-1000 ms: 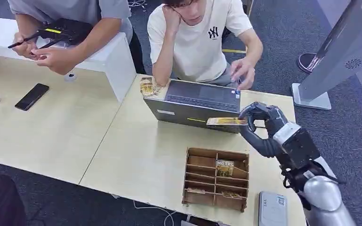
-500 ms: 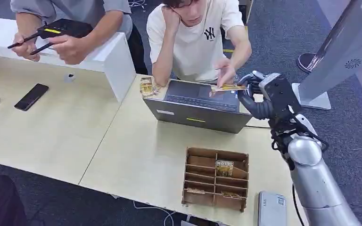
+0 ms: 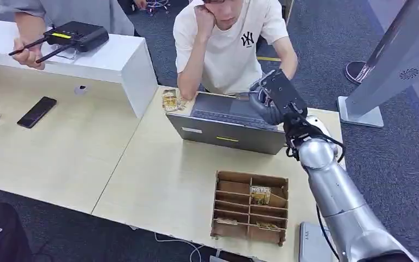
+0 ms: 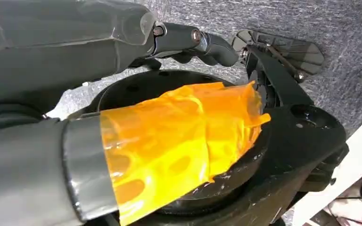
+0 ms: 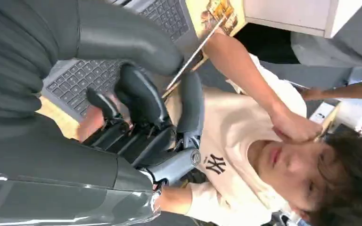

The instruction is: Pass the card to the sensor for recognition and then transmit it.

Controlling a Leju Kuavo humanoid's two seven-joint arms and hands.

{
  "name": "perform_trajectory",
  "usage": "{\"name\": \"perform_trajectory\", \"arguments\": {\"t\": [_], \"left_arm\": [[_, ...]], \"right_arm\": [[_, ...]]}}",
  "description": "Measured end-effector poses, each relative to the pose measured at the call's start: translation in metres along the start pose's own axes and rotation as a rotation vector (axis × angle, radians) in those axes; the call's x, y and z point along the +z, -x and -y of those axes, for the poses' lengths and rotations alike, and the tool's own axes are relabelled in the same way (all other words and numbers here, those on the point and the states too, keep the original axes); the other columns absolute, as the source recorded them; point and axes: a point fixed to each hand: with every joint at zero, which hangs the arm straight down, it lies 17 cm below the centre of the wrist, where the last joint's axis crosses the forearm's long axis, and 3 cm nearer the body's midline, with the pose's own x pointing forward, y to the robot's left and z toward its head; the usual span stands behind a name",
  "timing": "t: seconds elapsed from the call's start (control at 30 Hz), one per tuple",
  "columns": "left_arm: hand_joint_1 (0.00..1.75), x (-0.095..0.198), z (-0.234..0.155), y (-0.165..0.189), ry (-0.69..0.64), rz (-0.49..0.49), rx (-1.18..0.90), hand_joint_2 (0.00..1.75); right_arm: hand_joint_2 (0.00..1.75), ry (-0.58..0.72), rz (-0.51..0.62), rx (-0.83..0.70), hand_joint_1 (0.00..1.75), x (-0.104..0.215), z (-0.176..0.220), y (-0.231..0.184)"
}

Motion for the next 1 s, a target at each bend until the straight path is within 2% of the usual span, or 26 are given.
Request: {"name": "perform_trajectory", "arguments": {"t": [0.57, 1.0], "left_arm": [[0.0, 0.001, 0.002, 0.005, 0.015, -0.012, 0.004, 0.0], [0.0, 0.003, 0.004, 0.008, 0.033, -0.016, 0.009, 0.0]], "right_arm": [[1.75, -0.046, -0.022, 0.038, 0.0, 0.006, -0.027, 0.017], [1.75, -0.071, 0.016, -0.02, 0.0, 0.016, -0.043, 0.011]]}}
